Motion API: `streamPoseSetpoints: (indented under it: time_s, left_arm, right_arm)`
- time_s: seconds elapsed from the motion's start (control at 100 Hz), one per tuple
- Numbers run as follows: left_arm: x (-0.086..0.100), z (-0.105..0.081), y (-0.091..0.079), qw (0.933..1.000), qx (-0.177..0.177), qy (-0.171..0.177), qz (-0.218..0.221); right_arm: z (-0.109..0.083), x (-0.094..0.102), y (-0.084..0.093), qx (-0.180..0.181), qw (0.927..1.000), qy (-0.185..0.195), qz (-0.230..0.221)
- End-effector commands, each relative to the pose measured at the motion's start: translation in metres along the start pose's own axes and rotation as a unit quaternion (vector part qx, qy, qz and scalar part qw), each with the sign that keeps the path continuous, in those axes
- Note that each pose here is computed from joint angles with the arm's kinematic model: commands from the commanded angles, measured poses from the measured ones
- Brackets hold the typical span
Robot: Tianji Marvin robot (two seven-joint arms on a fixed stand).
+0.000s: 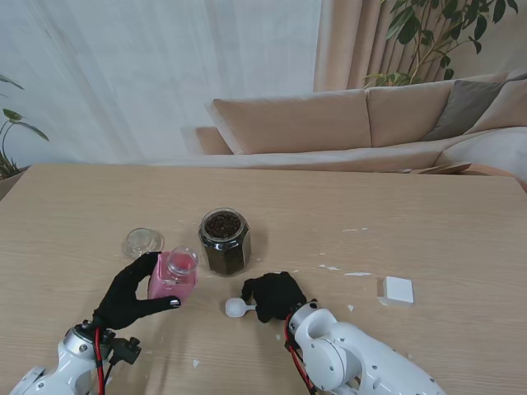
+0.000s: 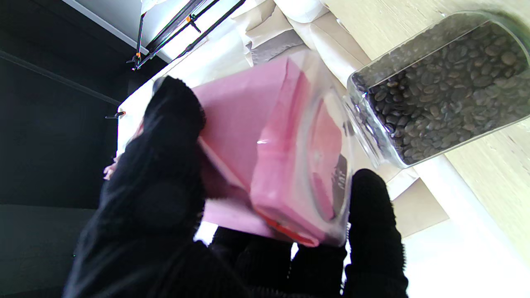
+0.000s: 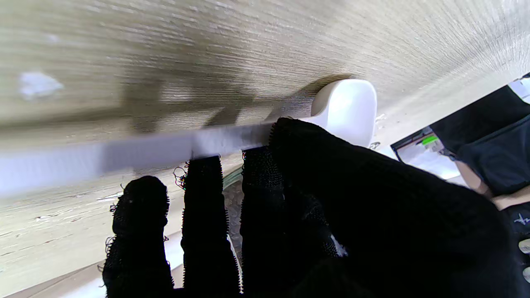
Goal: Portion coffee beans from the glass jar into the coffee jar
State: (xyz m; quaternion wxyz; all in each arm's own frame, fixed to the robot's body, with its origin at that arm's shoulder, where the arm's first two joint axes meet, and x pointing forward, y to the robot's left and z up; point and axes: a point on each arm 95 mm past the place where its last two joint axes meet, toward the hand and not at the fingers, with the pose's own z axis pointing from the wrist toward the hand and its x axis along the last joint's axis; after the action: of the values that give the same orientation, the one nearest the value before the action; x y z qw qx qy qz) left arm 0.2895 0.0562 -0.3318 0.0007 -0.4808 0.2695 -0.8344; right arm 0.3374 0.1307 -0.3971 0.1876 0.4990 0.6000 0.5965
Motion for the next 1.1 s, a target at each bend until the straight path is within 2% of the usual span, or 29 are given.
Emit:
streamPoseSetpoints:
  time_s: [0.0, 0.34, 0.71, 1.09]
  left_arm:
    - [0.002, 0.0, 0.003, 1.0, -0.004, 0.003, -0.002]
    - [0.002, -0.001, 0.002, 1.0, -0.003, 0.004, -0.002]
    - [0.002, -0.001, 0.001, 1.0, 0.0, 0.005, -0.002]
    - [0.002, -0.001, -0.001, 1.0, 0.002, 0.007, -0.002]
  right_arm:
    - [-0.005, -0.001, -0.014, 0.025, 0.9997, 0.0, -0.004]
    - [-0.013, 0.003, -0.018, 0.029, 0.9992, 0.009, -0.026]
    - [-0.024, 0.009, -0.023, 0.017, 0.9998, 0.003, -0.012]
    - [-0.022, 0.014, -0.032, -0.006, 0.9988, 0.0, -0.048]
